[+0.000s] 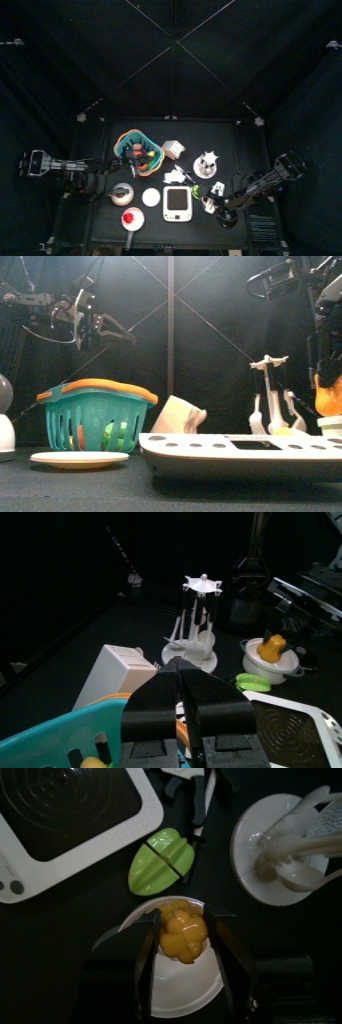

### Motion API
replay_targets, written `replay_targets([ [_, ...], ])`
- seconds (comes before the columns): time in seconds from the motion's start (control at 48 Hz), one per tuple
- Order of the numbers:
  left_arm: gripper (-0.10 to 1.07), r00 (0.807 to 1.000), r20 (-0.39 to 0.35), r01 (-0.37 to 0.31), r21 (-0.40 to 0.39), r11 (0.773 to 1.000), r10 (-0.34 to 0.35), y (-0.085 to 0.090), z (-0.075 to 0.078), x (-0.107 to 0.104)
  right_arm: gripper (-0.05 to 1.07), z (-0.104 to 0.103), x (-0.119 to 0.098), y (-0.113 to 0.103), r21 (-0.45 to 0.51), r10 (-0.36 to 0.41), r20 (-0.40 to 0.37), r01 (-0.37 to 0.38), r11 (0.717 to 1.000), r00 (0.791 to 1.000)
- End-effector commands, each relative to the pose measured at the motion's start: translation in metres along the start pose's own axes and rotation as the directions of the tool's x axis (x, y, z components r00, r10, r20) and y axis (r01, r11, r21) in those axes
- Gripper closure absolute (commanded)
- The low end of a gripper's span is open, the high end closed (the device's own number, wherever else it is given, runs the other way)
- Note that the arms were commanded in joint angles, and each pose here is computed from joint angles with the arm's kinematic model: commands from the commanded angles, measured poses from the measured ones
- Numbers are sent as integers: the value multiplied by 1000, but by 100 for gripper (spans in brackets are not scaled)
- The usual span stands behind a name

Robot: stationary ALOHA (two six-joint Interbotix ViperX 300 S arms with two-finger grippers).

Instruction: Place squash onto stovve

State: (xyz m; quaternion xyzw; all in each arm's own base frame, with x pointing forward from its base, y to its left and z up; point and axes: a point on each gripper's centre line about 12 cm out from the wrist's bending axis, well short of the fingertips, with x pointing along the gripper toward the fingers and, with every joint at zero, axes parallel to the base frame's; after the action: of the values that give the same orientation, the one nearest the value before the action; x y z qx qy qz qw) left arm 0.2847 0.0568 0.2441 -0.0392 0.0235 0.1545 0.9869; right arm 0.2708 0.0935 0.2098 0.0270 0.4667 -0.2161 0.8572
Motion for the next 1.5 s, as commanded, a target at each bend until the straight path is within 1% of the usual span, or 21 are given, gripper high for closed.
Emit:
replay_targets([
  [0.0,63,1000,16,-1,-2,1000,1,0,5,1,50,17,-14,0,2,26,79,-26,1000,997],
  [0.062,63,1000,16,-1,-2,1000,1,0,5,1,50,24,-15,1,-16,26,124,-24,1000,992],
  [0.125,63,1000,16,1,-2,1000,-1,-1,5,1,50,29,-15,3,-41,45,172,-38,998,984],
  [0.333,63,1000,16,-1,-2,1000,1,0,5,1,50,37,-10,11,-71,93,236,-78,994,967],
  [0.458,63,1000,15,-6,-5,1000,6,1,4,0,50,48,4,16,-86,129,270,-110,990,954],
  [0.604,63,1000,12,-5,-3,1000,5,1,3,0,50,67,29,31,-126,197,288,-167,978,937],
  [0.729,63,1000,3,-3,-4,1000,4,1,2,0,50,71,38,38,-152,222,287,-185,971,932],
  [0.812,63,1000,-5,1,-5,1000,-1,0,2,1,50,76,46,45,-158,251,283,-213,964,926],
  [0.896,63,1000,-11,1,-3,1000,-1,0,1,0,50,77,59,49,-162,259,267,-222,962,928],
  [0.938,63,1000,-11,1,-3,1000,-1,0,1,0,50,79,64,49,-156,252,262,-216,964,932],
  [1.042,63,1000,-11,1,-3,1000,-1,0,1,0,49,84,68,49,-142,251,263,-220,965,932],
  [1.083,63,1000,-12,0,-4,1000,0,0,1,0,49,82,70,50,-143,256,256,-226,964,932],
  [1.167,63,1000,-11,1,-3,1000,-1,0,1,0,44,77,78,52,-135,262,231,-236,962,937],
  [1.25,63,1000,-9,0,-5,1000,0,0,2,0,34,73,86,53,-134,255,209,-231,964,944],
  [1.312,63,1000,-12,1,-3,1000,-1,0,1,0,30,71,89,52,-133,250,201,-226,965,947],
  [1.479,63,1000,-12,1,-3,1000,-1,0,1,0,29,73,89,53,-123,254,202,-232,965,946],
])
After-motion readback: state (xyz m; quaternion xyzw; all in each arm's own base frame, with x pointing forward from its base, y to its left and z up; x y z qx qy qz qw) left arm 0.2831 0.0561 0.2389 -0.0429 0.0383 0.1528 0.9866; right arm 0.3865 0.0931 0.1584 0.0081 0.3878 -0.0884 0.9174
